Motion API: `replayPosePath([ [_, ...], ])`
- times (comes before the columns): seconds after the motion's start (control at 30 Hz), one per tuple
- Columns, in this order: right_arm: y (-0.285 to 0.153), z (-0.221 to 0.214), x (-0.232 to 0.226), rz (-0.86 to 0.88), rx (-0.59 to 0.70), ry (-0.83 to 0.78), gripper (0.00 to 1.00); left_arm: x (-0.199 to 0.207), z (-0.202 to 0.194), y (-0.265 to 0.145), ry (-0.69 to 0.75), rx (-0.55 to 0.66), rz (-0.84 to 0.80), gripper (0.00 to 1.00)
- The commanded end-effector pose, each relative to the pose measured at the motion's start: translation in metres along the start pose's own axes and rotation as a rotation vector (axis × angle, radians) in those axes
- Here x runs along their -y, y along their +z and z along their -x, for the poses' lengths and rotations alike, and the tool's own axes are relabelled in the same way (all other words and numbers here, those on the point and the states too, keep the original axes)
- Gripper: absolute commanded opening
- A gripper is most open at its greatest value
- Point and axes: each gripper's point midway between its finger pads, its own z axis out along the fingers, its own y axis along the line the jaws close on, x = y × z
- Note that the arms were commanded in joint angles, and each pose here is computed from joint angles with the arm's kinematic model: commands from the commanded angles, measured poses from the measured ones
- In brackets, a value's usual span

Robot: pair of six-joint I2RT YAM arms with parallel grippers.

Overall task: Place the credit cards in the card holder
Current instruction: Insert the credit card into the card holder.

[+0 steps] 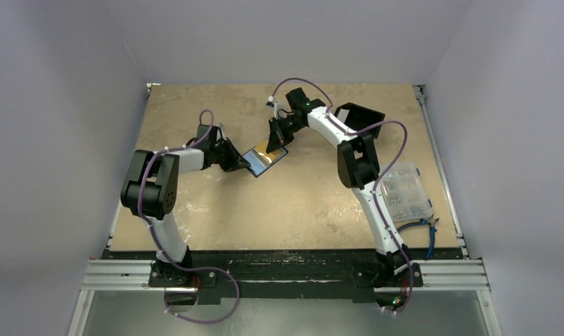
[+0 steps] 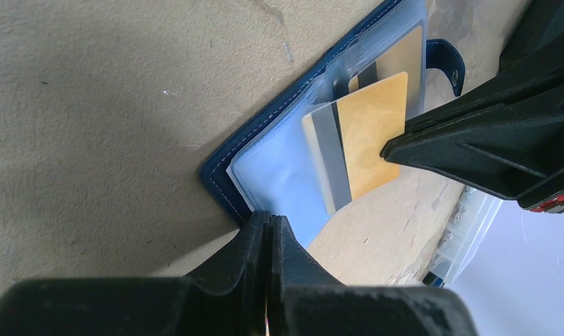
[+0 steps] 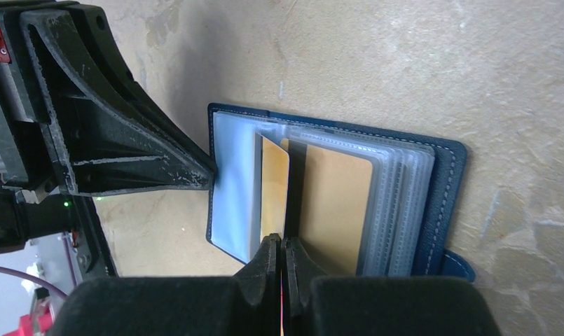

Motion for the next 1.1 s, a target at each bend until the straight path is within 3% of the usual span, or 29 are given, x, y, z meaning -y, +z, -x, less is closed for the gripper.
replayPosePath([
  [0.0, 0.024, -0.031, 0.0, -0.029, -0.104, -0.033, 0.0, -0.019, -0.002, -0.001, -0.013, 0.02, 0.073, 0.0],
  [0.4, 0.038, -0.037, -0.013, -0.053, -0.111, -0.053, 0.03, -0.017, -0.003, -0.002, -0.015, 0.013, 0.062, 0.0],
  [0.57, 0.031, -0.026, -0.016, -0.088, -0.053, -0.025, 0.19, -0.008, 0.0, -0.008, 0.007, 0.022, 0.035, 0.0],
  [0.9, -0.001, 0.0, -0.053, -0.085, 0.071, 0.008, 0.36, 0.012, -0.001, -0.036, 0.084, 0.023, 0.002, 0.02],
  [1.07, -0.007, 0.002, -0.066, -0.048, 0.071, -0.004, 0.46, 0.015, -0.007, -0.049, 0.111, 0.02, -0.002, 0.06],
])
